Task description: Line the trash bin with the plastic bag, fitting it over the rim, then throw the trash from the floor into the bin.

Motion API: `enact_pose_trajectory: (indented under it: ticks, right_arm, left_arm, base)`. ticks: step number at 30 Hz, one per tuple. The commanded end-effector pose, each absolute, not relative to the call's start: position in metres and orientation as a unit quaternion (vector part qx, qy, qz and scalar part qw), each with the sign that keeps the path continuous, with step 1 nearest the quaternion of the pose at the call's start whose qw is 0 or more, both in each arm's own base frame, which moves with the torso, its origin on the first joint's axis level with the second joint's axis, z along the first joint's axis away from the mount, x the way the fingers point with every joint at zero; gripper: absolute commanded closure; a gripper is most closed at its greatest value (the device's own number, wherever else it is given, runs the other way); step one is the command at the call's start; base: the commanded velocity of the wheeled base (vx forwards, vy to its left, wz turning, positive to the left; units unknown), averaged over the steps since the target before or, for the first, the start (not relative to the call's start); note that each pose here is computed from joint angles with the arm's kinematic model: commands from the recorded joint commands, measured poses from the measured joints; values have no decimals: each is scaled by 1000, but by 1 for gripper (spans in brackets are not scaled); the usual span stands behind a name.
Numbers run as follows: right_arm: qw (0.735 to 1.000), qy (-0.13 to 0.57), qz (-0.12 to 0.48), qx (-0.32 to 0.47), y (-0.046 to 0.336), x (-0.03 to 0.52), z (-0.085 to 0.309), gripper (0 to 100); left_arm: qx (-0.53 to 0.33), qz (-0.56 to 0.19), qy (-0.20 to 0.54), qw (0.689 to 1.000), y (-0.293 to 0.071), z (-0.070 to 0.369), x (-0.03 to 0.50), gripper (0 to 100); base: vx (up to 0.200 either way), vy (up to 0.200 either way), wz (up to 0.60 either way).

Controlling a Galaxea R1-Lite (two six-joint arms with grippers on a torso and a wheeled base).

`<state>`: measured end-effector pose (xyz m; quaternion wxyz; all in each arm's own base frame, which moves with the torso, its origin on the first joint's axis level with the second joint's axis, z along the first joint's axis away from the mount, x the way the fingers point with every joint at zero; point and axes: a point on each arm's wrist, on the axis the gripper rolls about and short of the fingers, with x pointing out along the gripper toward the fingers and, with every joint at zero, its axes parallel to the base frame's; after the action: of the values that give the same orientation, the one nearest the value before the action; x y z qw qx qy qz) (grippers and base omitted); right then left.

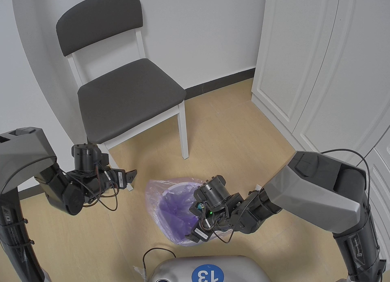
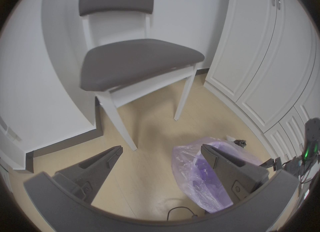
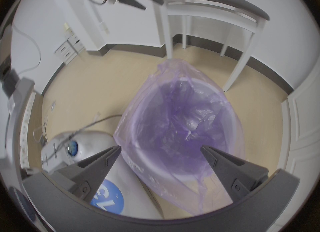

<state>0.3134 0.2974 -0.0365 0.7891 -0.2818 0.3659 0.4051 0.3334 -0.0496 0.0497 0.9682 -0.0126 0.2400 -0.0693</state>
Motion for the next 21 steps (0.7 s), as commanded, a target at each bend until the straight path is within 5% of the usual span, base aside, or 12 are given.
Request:
enact_pose_trajectory:
  ticks: [1,8,9,21]
  right_arm:
    - [765,392,399,-318,262,315,-51,0]
    - [762,385,403,-330,236,326,-52,0]
    - [760,380,405,-339,229,332,-54,100]
    - [782,362,400,-311,197,359,-48,100]
  left_arm:
    - [-22,-33,212,977,-23,64,311,0]
    - [-24,-32,213,976,-20,55,306,0]
    - [-24,-33,211,977,-21,52,307,0]
    - [-23,-31,207,978,-20,27,311,0]
  base:
    - [0,0,0]
    - [0,0,0]
    - [0,0,0]
    - [0,0,0]
